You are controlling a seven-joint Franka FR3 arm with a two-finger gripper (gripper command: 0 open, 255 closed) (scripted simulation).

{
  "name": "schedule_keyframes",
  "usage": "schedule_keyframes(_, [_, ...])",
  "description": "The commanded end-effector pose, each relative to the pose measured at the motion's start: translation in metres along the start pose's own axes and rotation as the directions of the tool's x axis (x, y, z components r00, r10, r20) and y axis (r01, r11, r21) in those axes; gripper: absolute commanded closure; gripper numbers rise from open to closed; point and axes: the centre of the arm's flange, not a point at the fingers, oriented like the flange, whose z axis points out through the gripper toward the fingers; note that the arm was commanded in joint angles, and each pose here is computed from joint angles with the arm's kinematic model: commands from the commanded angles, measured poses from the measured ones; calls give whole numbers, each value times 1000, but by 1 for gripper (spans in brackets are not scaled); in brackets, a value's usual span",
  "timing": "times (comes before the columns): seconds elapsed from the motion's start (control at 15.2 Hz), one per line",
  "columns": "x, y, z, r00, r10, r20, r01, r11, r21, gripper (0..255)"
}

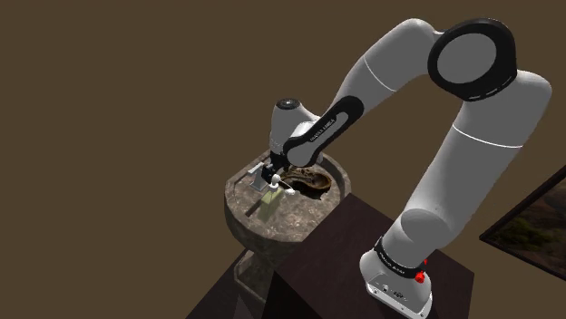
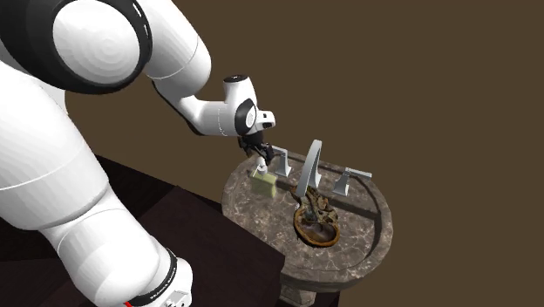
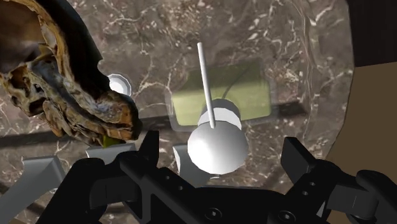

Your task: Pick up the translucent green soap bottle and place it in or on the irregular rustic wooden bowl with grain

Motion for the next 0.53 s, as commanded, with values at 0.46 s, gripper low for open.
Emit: schedule_keyframes(0.46, [0, 0, 43, 1000, 1, 1, -1, 1000, 0, 0])
